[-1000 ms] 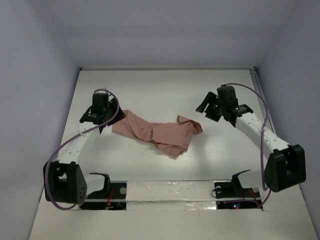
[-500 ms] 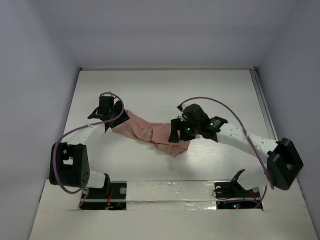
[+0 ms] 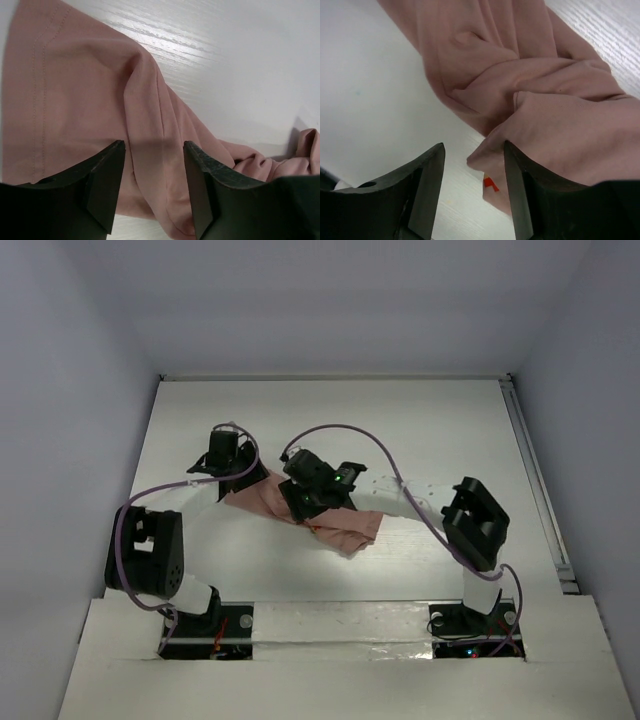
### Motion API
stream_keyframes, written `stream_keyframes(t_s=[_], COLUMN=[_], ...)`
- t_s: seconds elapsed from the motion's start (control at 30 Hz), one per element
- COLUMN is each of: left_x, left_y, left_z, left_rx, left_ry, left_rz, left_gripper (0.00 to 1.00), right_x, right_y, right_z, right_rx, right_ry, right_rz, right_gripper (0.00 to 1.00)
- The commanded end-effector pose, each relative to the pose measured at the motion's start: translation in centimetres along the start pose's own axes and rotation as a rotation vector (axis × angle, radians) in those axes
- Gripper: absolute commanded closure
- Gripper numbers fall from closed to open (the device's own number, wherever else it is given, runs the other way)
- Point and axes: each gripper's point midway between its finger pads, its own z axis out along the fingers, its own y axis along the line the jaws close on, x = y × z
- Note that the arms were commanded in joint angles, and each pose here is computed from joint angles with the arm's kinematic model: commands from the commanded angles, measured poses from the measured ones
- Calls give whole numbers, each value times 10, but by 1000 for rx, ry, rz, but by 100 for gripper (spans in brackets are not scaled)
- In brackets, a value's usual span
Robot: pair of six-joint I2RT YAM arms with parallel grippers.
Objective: Fold and stack the t-shirts
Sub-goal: Flatten the tshirt out
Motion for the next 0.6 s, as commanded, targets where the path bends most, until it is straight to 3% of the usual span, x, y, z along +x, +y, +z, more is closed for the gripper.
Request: stream_keyframes(t_s=[0.0,0.13,0.2,0.27,0.37,0.4,0.43,0.57], left_x=[-10,-11,-11,-10,-10,-11,-15,-40], left_y=[-9,-13,-13,-13,-15,-16,-20,-43], left_z=[5,10,12,13,14,13,10,-17], left_rx=[43,56,56,57,65,69,76,142], left_ry=[-27,-16,-15,-9,-4,-5,-10,-74], left_rz=[17,22,25,25,20,19,16,28], left_gripper=[54,59,68,72,86,95,100,100], right_x=[-5,-2,-3,2,5,-1,-3,-38], right_y=[-14,-27,-28,-32,-38,-37,-39,-56], right_z=[-3,-6,-10,-10,-13,-22,-28,-83], right_rx=[126,201,204,220,248,238,245,328], right_ry=[-2,2,-7,-5,-7,-34,-44,-189], right_rz=[6,32,39,50,67,73,73,59], right_gripper=[44,52,62,78,96,100,100,100])
